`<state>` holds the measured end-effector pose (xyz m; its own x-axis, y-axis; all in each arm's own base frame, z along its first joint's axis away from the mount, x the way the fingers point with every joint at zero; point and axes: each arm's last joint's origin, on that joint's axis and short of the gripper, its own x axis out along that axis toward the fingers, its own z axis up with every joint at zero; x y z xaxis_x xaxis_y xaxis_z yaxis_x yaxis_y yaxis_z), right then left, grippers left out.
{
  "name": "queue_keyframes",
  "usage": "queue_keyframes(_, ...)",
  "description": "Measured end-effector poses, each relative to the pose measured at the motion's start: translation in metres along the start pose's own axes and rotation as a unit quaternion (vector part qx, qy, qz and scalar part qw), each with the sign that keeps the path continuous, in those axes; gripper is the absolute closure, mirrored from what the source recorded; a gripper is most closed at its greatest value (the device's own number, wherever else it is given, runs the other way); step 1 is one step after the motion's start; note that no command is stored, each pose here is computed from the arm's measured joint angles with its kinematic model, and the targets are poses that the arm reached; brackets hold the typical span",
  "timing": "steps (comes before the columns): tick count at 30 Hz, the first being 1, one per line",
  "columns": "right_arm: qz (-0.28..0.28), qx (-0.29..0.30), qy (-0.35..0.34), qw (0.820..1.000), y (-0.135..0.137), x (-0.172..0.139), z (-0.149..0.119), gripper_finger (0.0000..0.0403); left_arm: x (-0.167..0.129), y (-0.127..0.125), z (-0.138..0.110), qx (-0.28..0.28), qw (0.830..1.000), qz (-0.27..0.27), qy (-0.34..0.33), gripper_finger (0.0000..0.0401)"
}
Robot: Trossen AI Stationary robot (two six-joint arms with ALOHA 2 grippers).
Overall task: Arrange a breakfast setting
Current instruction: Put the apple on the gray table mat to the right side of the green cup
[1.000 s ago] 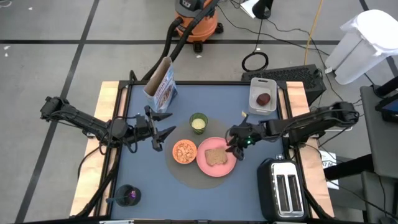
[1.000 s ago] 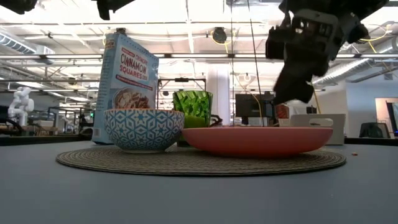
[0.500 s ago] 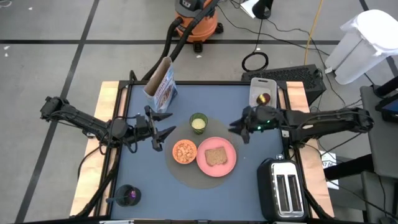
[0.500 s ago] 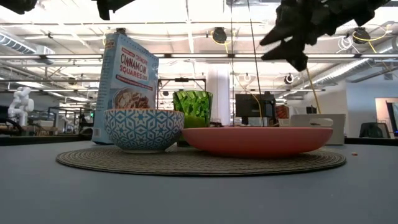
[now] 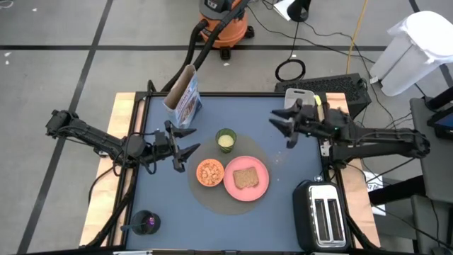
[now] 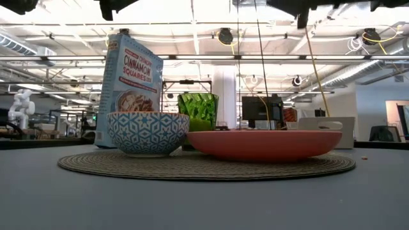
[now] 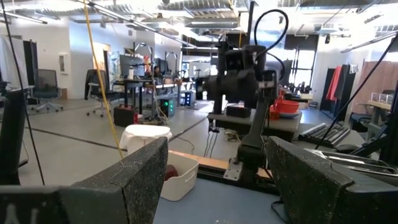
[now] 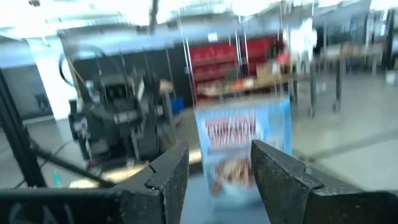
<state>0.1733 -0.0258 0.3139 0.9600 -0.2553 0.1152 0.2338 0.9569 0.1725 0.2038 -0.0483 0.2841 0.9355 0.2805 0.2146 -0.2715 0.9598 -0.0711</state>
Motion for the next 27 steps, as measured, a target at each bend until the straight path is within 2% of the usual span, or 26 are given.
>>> queue_keyframes(4, 0.005, -0.019, -0.044, 0.999, 0.001, -0.005, 0.010, 0.0236, 0.000, 0.000, 0.000, 0.000, 1.000, 0.000, 0.000, 0.0123)
queue_keyframes(7, -0.010, -0.019, -0.052, 0.998, -0.001, -0.008, 0.013, 0.0227, 0.000, 0.000, 0.000, 0.000, 1.000, 0.000, 0.000, 0.0123)
queue_keyframes(11, -0.040, -0.037, -0.055, 0.997, -0.004, -0.012, 0.015, 0.0193, 0.000, 0.000, 0.000, 0.000, 1.000, 0.000, 0.000, 0.0123)
queue_keyframes(17, -0.047, -0.072, -0.045, 0.995, -0.005, -0.015, 0.015, 0.0145, 0.000, 0.000, 0.000, -0.003, 1.000, 0.000, 0.000, 0.0123)
queue_keyframes(24, -0.058, -0.095, -0.039, 0.993, -0.006, -0.015, 0.014, 0.0131, 0.000, 0.000, 0.000, -0.003, 1.000, 0.000, 0.000, 0.0123)
queue_keyframes(27, -0.060, -0.129, -0.026, 0.989, -0.006, -0.015, 0.012, 0.0131, 0.000, 0.000, 0.000, -0.003, 1.000, 0.000, 0.000, 0.0123)
